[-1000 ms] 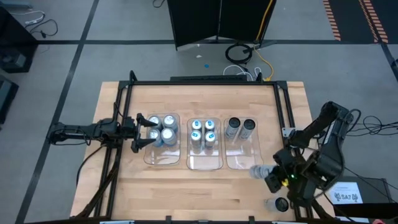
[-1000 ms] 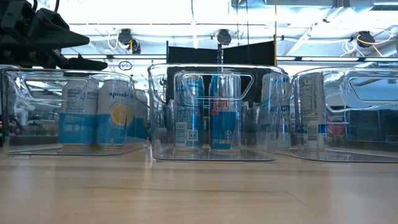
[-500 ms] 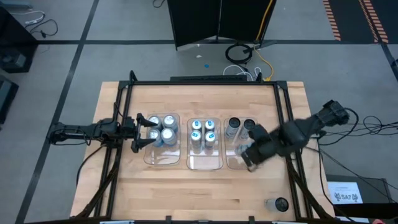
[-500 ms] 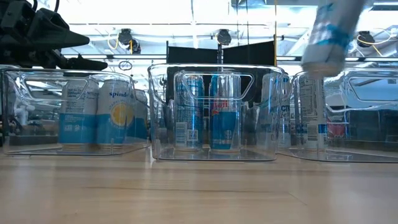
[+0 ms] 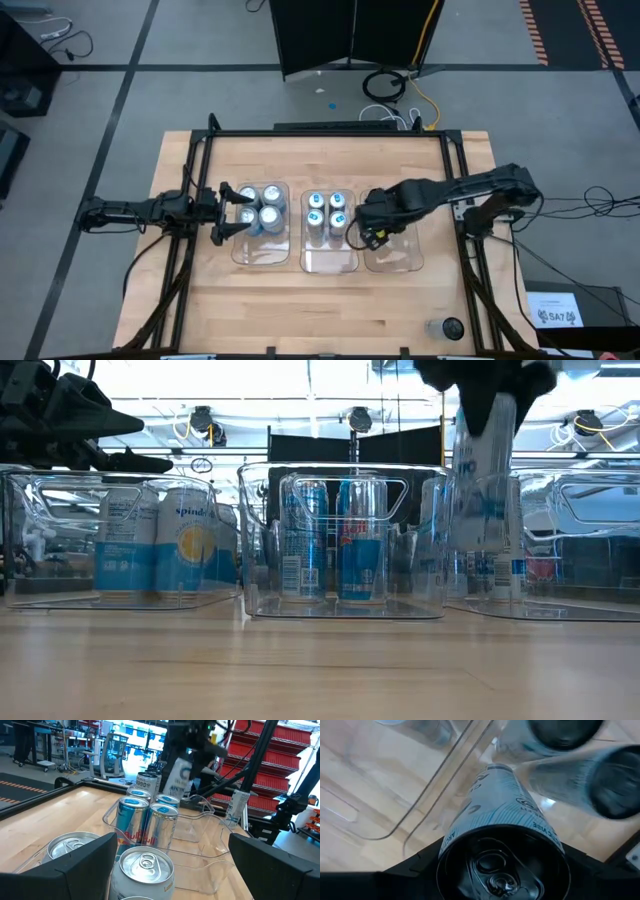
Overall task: Sort soda cans
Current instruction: Put the top white-blue soda can into the right transparent bin
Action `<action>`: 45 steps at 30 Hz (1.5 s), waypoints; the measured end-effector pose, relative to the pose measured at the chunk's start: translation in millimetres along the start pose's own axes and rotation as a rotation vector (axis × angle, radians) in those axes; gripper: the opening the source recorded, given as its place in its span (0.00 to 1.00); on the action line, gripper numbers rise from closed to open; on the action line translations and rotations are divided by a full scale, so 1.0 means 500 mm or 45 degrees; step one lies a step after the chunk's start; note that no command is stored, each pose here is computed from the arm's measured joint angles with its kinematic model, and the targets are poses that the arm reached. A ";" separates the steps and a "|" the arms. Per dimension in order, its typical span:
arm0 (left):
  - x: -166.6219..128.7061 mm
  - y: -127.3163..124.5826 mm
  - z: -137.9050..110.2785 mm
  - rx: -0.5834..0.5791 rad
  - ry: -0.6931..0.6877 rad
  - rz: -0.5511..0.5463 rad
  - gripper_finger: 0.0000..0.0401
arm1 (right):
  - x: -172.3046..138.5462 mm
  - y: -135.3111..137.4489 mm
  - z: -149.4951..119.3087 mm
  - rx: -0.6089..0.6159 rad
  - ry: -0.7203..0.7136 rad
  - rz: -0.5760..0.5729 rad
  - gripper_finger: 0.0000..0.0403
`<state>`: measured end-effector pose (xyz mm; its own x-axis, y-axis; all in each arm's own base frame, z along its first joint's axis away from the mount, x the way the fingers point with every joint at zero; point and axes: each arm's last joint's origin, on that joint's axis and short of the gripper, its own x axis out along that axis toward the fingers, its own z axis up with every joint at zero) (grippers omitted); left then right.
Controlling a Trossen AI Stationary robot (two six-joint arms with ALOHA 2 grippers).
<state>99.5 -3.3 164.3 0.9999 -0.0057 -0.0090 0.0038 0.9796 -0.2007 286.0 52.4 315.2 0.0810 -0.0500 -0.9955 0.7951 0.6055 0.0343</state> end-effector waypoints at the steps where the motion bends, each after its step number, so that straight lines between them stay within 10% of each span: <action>1: 0.000 0.000 0.000 0.000 0.000 0.000 0.97 | 0.011 0.003 0.005 -0.021 0.015 0.005 0.63; 45: 0.000 0.000 0.000 0.000 0.000 0.000 0.97 | 0.126 -0.041 0.095 -0.049 0.046 0.098 0.74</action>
<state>99.5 -3.3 164.3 0.9999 -0.0055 -0.0090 0.0036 0.9796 -0.2008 303.5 -0.8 256.1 0.1188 0.0258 -0.9926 0.7634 0.6368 0.1079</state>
